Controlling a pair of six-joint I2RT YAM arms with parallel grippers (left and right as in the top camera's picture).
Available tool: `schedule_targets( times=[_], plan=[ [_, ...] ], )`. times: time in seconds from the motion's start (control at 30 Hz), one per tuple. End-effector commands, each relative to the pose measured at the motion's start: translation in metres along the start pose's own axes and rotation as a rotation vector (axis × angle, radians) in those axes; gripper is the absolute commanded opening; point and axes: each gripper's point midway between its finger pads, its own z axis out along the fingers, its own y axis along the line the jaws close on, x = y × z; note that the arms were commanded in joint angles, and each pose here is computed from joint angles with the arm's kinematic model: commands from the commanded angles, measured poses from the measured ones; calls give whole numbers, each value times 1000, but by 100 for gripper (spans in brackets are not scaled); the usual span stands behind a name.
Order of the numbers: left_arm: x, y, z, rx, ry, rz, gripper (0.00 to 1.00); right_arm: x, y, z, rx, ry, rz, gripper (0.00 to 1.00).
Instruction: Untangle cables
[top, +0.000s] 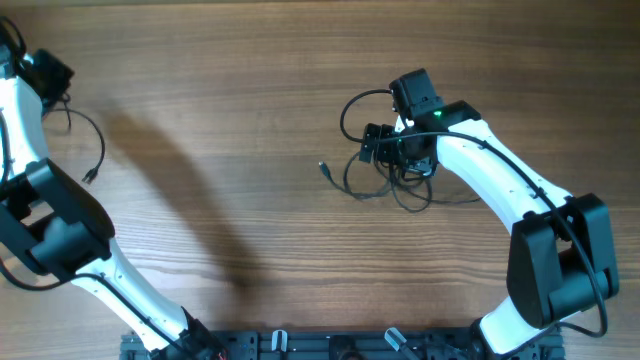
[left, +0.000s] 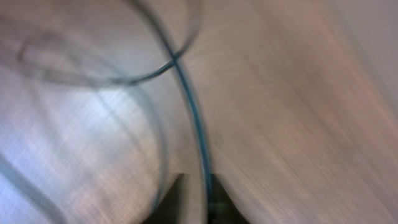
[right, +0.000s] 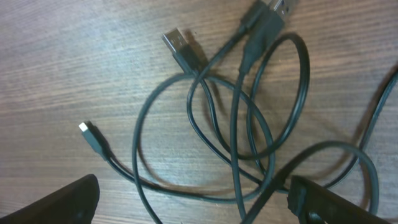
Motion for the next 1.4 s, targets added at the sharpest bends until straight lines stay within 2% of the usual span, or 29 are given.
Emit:
schedule_targets(
  times=[0.0,0.13,0.3,0.4,0.53,0.6,0.67,0.7,0.73,0.8,0.87,0.97,1.07,1.23,1.37],
  plan=[
    [16,32,14,-135,43,-205,100,5,-1,2,11,23,4,100],
    [23,21,-13,-90,96,-205,100,0,0,-13,9,16,11,100],
    [6,9,-82,-44,24,-198,100,-16,18,-66,-35,-68,-105,100],
    [11,7,-114,-39,27,-272,100,-17,24,-93,-66,-124,-112,100],
    [45,-10,-131,3,154,-272,100,-16,28,-121,-100,-188,-123,100],
    [81,5,-122,-115,249,-241,100,-15,29,-129,-110,-206,-127,100],
    [108,20,-116,-214,312,-293,100,-13,28,-128,-104,-196,-126,100],
    [123,27,-113,-261,351,-353,96,-12,27,-127,-100,-191,-125,100],
    [142,36,-109,-324,391,-431,84,-11,25,-126,-92,-189,-124,100],
    [169,51,-101,-412,434,-539,39,-11,25,-126,-88,-190,-125,100],
    [192,64,-91,-473,461,-596,5,-11,24,-126,-87,-190,-124,100],
    [225,88,-67,-532,468,-589,4,-10,21,-126,-72,-186,-122,100],
    [239,115,-48,-585,401,-557,4,-10,13,-125,-28,-190,-115,100],
    [230,128,-35,-590,314,-485,4,-10,11,-125,-20,-191,-114,100],
    [220,132,-27,-584,264,-509,4,-10,11,-125,-20,-190,-114,100]
  ],
)
